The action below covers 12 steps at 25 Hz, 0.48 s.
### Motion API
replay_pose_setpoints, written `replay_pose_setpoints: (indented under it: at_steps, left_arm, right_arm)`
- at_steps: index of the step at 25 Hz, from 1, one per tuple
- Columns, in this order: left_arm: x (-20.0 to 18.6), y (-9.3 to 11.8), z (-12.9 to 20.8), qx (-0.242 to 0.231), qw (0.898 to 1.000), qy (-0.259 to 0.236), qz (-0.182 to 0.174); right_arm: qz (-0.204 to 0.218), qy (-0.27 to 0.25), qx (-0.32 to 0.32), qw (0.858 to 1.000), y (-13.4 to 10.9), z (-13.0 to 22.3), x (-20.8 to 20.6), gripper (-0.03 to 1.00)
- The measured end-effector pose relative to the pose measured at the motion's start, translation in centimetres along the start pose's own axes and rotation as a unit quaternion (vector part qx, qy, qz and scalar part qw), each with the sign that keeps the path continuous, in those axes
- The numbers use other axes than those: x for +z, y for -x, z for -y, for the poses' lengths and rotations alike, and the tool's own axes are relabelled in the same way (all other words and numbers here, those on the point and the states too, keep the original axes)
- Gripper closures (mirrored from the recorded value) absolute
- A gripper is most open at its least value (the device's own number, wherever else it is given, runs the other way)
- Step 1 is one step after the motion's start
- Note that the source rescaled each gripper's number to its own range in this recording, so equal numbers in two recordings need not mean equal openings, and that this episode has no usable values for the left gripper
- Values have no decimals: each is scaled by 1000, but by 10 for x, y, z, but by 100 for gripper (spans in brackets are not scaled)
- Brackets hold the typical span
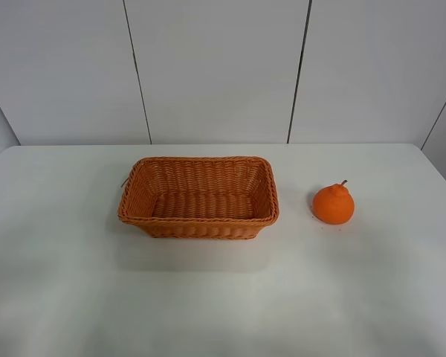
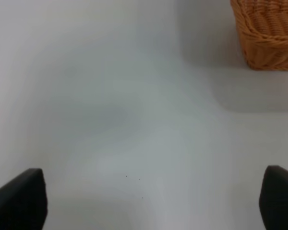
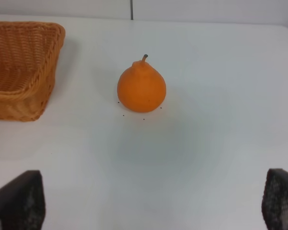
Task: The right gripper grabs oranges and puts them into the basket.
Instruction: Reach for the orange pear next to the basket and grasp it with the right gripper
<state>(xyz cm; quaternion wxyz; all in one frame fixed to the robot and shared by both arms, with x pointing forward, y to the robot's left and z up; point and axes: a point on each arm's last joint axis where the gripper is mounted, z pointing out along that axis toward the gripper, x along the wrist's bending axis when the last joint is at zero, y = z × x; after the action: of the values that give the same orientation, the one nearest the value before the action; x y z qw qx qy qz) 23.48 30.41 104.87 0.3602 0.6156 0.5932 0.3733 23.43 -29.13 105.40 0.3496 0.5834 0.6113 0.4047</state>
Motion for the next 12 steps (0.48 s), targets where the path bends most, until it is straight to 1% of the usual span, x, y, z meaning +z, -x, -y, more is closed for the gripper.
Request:
replay_pose_setpoints:
  at_steps: [8, 10, 12]
  left_arm:
    - [0, 0, 0, 0, 1000, 0, 0]
    - [0, 0, 0, 0, 1000, 0, 0]
    - [0, 0, 0, 0, 1000, 0, 0]
  right_arm:
    - [1, 3, -1, 1000, 0, -1, 0, -3]
    - [2, 7, -1, 1000, 0, -7, -2, -3]
    - [2, -8, 0, 1000, 0, -21, 1, -3]
